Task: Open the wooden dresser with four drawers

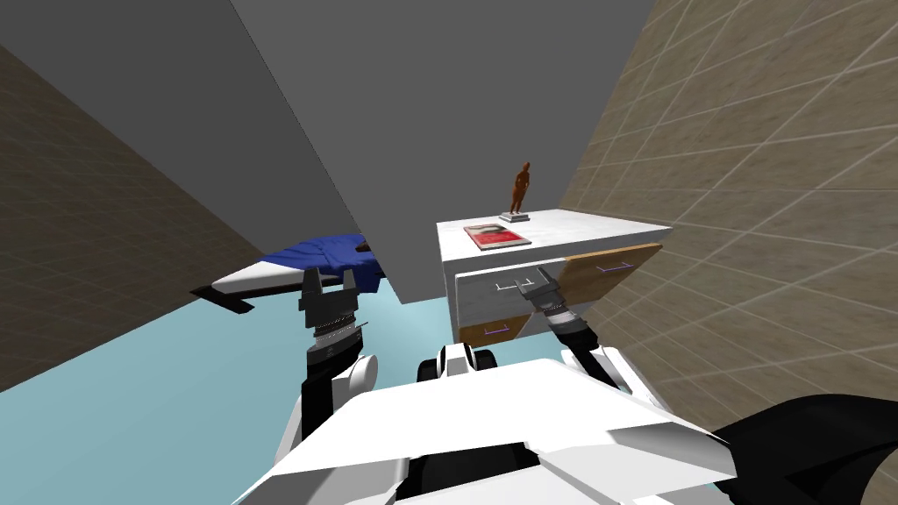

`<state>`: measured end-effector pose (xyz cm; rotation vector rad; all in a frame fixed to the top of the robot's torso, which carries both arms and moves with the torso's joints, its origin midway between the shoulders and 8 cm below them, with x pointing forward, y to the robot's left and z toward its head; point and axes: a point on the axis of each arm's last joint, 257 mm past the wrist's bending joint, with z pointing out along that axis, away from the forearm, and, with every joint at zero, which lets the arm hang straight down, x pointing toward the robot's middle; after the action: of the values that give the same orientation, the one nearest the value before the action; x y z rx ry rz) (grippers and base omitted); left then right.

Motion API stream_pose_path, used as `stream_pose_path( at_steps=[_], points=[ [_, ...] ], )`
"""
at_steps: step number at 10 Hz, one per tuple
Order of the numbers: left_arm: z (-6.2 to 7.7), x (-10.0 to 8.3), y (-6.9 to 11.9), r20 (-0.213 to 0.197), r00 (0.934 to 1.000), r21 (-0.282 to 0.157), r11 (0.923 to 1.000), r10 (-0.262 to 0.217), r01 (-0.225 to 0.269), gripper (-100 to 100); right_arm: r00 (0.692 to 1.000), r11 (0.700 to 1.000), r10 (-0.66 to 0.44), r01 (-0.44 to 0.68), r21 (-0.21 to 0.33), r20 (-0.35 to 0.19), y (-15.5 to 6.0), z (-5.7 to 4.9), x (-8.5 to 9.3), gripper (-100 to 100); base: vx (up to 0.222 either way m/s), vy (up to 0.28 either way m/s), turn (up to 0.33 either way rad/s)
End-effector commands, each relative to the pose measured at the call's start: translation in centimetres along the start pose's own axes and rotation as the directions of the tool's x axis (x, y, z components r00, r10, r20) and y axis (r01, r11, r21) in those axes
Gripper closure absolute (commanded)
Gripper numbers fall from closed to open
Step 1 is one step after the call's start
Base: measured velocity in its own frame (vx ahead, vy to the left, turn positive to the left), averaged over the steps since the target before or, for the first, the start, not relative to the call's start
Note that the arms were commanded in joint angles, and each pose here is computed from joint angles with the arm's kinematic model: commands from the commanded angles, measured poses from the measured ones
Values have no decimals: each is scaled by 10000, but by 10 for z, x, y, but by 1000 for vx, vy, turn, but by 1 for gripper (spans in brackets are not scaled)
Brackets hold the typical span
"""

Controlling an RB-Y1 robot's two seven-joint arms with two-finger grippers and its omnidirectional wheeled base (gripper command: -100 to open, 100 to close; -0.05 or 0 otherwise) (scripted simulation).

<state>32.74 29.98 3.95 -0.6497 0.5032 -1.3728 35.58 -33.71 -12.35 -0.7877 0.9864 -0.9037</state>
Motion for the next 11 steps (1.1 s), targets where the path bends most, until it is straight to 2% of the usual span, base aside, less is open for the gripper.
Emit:
stream_pose_path(
  at_steps=[1, 2, 5, 6, 11],
  points=[
    [0, 0, 0, 0, 10000, -1, 10000, 0, 0, 0, 9935, 9934, -1111, 1103, -302, -251, 5, -10, 15, -100, -5, 83, 39],
    [0, 0, 0, 0, 10000, 0, 10000, 0, 0, 0, 9932, 9931, -1139, 1131, -303, -250, 5, -10, 15, -100, -9, 67, -3],
    [0, 0, 0, 0, 10000, 0, 10000, 0, 0, 0, 9666, 9663, -2499, 2453, -779, -560, 10, -27, 36, -100, -4, 99, 34],
    [0, 0, 0, 0, 10000, 0, 10000, 0, 0, 0, 9651, 9647, -2560, 2514, -783, -555, 10, -27, 36, -100, 8, 85, 9],
    [0, 0, 0, 0, 10000, 0, 10000, 0, 0, 0, 9080, 9111, -4034, 3871, -1416, -1131, 20, -54, 62, -100, -9, 90, 33]
  ],
)
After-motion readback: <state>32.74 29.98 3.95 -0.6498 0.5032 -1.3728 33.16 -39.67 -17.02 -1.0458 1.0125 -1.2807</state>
